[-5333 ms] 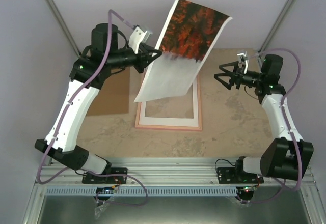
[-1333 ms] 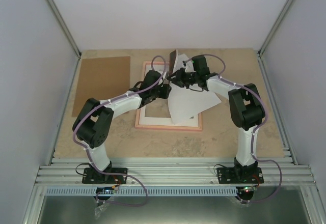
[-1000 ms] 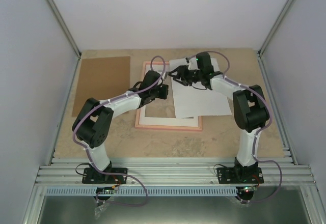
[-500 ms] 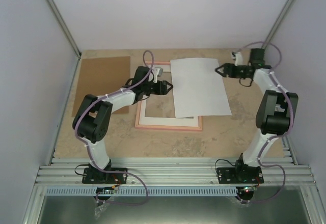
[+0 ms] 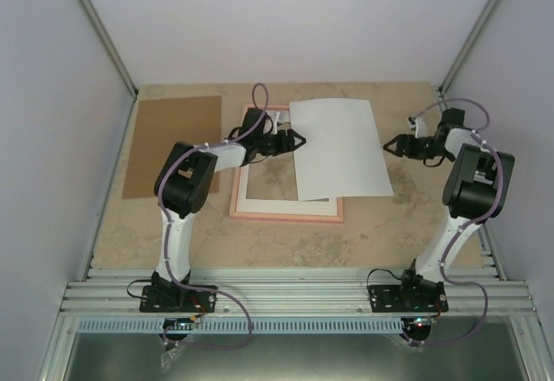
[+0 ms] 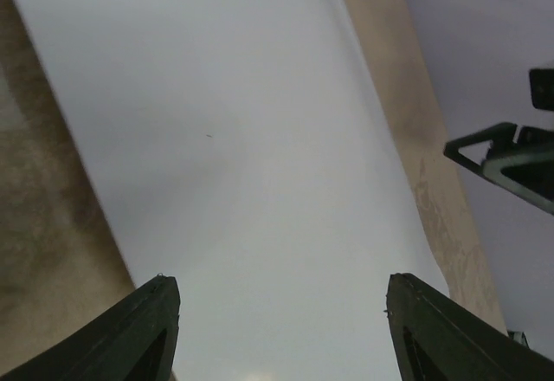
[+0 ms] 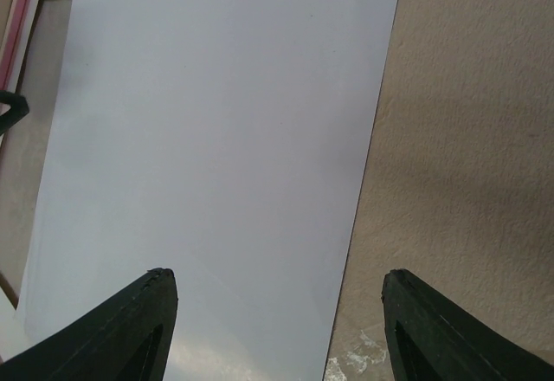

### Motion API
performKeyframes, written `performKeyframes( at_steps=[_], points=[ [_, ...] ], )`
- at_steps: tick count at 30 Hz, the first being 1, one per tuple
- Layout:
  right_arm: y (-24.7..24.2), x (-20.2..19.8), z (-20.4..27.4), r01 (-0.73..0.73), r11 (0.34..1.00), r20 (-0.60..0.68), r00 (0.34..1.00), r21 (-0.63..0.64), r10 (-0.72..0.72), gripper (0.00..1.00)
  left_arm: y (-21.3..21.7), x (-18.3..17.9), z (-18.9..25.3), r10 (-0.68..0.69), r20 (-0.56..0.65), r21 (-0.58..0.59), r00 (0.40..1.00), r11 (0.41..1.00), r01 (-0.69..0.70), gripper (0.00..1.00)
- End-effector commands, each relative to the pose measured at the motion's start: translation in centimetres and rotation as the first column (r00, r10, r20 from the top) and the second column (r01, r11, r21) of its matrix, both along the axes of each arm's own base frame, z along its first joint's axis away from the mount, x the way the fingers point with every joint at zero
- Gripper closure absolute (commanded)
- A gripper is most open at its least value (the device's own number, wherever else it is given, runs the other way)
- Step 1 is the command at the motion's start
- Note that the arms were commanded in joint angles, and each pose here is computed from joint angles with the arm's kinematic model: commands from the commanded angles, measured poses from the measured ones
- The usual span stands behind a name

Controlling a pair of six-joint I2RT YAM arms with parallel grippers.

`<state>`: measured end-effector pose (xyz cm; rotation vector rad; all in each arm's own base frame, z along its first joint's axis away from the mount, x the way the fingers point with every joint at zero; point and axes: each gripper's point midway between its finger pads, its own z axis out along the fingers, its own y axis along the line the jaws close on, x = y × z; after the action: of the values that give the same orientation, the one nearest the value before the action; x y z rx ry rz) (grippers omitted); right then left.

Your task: Put the photo into the frame

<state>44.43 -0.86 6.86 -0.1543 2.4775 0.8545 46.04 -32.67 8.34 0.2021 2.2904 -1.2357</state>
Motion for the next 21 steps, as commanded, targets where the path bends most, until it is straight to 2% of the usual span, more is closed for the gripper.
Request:
performKeyframes(
  at_steps=[1, 10, 15, 21],
  points=[
    [-0.1, -0.4, -0.1, -0.025, 0.999, 0.011, 1.0, 0.02, 0.025, 0.34, 0.8, 2.3, -0.7, 0.066, -0.037, -0.033, 0.997, 0.997, -0.067, 0.33],
    [-0.7, -0.9, -0.7, -0.015, 1.0, 0.005, 1.0, 0.009, 0.015, 0.34, 0.5, 5.1, -1.8, 0.093, -0.067, -0.039, 0.993, 0.995, -0.095, 0.33],
    [-0.8, -0.9, -1.0, -0.001, 0.999, -0.017, 1.0, 0.043, 0.002, 0.34, 0.3, 5.4, -3.9, 0.116, -0.139, -0.035, 0.984, 0.992, -0.122, 0.35],
    [-0.4, -0.9, -0.3, -0.011, 0.996, -0.01, 1.0, 0.085, 0.012, 0.33, 0.1, 5.7, -4.5, 0.124, -0.168, -0.052, 0.978, 0.99, -0.134, 0.36]
  ],
)
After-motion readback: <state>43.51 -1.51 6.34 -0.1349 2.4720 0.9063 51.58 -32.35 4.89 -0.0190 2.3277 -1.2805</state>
